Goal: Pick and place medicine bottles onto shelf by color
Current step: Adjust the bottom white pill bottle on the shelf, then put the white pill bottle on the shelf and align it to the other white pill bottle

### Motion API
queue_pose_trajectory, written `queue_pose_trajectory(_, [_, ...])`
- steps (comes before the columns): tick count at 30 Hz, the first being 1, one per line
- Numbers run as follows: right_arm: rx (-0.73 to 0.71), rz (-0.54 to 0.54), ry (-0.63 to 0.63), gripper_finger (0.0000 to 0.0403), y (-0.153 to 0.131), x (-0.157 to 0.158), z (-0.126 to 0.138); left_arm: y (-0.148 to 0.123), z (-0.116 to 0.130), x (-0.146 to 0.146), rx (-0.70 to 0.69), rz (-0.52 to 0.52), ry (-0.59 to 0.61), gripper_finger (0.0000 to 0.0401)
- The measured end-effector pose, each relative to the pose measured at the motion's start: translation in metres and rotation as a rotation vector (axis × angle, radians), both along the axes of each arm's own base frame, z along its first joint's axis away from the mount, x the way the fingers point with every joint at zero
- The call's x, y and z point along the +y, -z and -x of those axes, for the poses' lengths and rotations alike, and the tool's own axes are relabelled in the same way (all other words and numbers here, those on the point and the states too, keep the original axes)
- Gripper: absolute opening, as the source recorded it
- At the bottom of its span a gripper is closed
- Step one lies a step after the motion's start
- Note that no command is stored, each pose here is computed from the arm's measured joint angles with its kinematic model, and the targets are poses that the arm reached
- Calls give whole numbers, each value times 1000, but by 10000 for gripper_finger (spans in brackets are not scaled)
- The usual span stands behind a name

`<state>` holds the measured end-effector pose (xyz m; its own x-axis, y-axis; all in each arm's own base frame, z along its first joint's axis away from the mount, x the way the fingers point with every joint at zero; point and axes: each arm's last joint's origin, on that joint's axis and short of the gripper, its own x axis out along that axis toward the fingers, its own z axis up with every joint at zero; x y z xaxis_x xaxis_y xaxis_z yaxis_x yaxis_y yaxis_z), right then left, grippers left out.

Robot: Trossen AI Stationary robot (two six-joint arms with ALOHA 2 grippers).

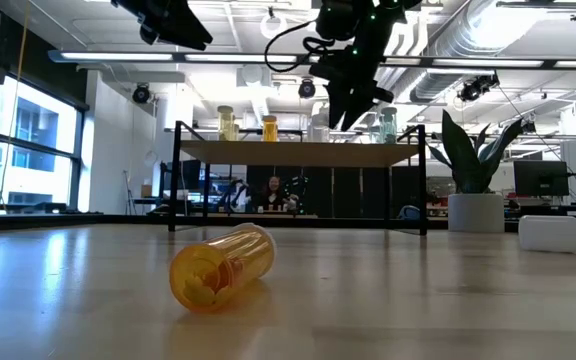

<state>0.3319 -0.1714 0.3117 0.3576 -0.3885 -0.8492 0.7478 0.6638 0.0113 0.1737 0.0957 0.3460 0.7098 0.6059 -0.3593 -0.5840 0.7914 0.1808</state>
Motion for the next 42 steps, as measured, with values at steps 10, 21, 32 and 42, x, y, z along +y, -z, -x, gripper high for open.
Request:
queue_pose_trajectory(10, [21,11,-2,145,-19,7,3,1,0,0,7,3,-1,202])
queue_pose_trajectory(21, [64,116,-135,145,-50,39,-4,1,0,0,7,3,-1,202])
queue_pose_trajectory(32, [183,171,-195,145,-60,92,6,-2,3,-1,37,-53,23,202])
queue_pose_trajectory(42, [272,229,-101,145,-75,113,37,-2,3,-1,36,-53,23,202])
